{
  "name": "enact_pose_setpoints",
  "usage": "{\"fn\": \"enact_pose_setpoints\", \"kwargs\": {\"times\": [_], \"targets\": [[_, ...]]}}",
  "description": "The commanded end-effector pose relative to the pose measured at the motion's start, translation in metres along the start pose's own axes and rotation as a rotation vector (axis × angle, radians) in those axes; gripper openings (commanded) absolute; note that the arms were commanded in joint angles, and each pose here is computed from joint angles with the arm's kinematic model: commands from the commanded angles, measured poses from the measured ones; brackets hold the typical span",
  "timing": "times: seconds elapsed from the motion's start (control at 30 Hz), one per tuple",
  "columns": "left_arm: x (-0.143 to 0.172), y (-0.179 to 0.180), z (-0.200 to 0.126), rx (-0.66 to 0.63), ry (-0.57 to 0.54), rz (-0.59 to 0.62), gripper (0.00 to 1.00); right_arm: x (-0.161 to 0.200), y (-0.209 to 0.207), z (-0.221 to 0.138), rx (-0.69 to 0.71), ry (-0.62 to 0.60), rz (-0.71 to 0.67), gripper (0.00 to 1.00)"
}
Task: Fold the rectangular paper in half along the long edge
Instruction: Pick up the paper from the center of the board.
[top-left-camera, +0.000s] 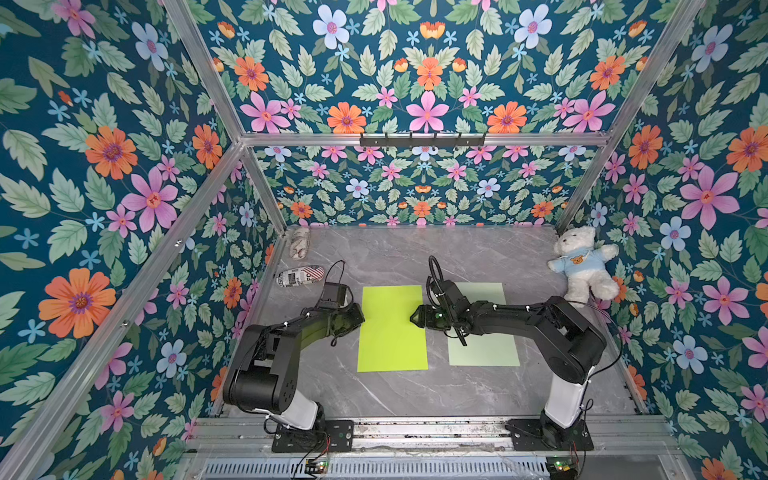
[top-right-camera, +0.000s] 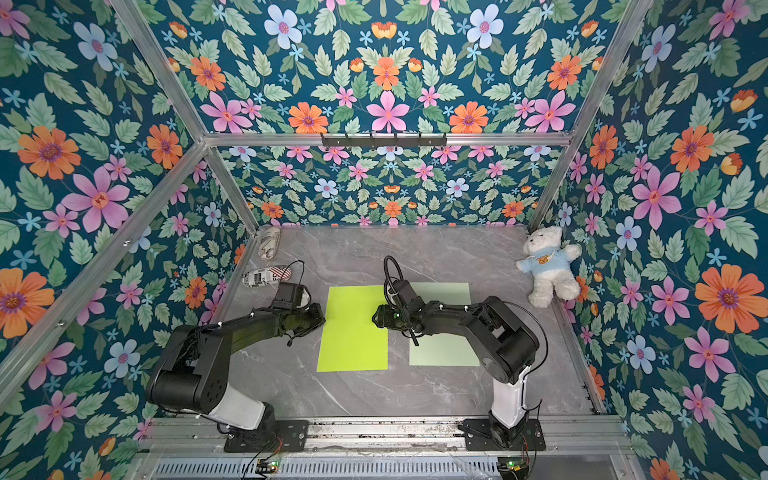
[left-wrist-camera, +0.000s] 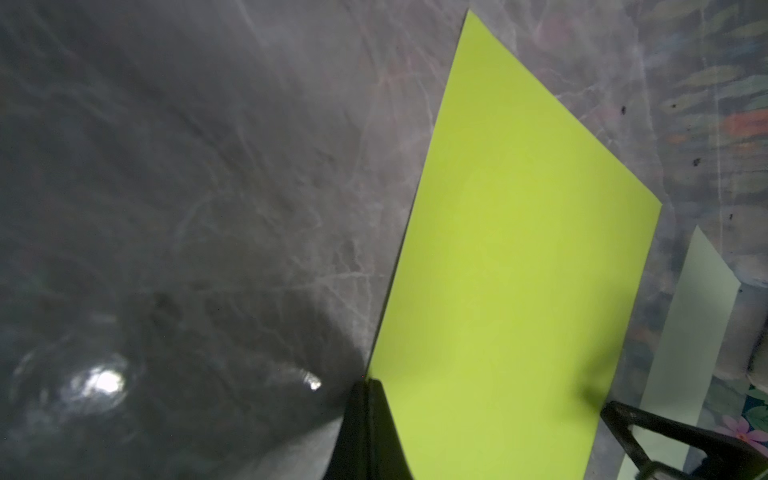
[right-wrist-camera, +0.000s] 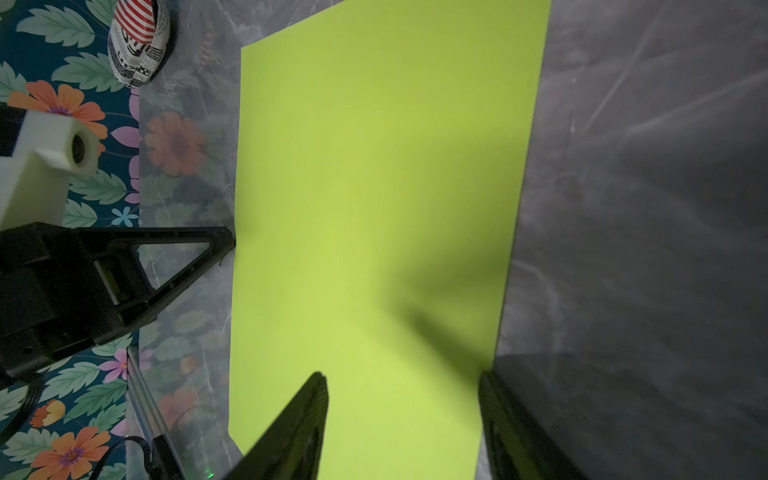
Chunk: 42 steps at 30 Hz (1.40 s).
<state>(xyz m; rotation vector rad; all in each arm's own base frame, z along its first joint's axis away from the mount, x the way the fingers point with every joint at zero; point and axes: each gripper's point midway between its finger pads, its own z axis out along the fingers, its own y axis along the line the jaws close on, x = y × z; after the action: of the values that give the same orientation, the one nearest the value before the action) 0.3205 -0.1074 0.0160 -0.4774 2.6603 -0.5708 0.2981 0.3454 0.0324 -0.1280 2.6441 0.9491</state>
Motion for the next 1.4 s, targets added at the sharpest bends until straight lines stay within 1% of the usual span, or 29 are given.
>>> {"fn": "enact_pose_setpoints", "kwargs": {"times": [0.0,0.37,0.7,0.8,0.87,0.97,1.13,1.37], "targets": [[0.025,0.031,0.002,-0.135,0.080,-0.008,0.00,0.026,-0.020,0.001,0.062,0.092,0.038,0.63],[0.037,0.037,0.005,-0.179,0.103,0.019,0.00,0.025,-0.018,0.006,-0.003,0.086,0.063,0.65],[0.041,0.037,0.008,-0.187,0.117,0.033,0.00,0.024,-0.018,0.008,-0.035,0.086,0.076,0.66],[0.043,0.036,0.009,-0.187,0.120,0.036,0.00,0.024,-0.016,0.007,-0.051,0.082,0.074,0.69],[0.043,0.037,0.010,-0.191,0.123,0.037,0.00,0.023,-0.015,0.007,-0.056,0.077,0.073,0.74],[0.045,0.037,0.010,-0.191,0.127,0.036,0.00,0.021,-0.013,0.006,-0.064,0.066,0.069,0.79],[0.044,0.036,0.009,-0.187,0.122,0.037,0.00,0.018,-0.008,0.007,-0.084,0.063,0.061,0.80],[0.047,0.037,0.009,-0.182,0.125,0.029,0.00,0.015,-0.005,0.019,-0.104,0.075,0.070,0.80]]}}
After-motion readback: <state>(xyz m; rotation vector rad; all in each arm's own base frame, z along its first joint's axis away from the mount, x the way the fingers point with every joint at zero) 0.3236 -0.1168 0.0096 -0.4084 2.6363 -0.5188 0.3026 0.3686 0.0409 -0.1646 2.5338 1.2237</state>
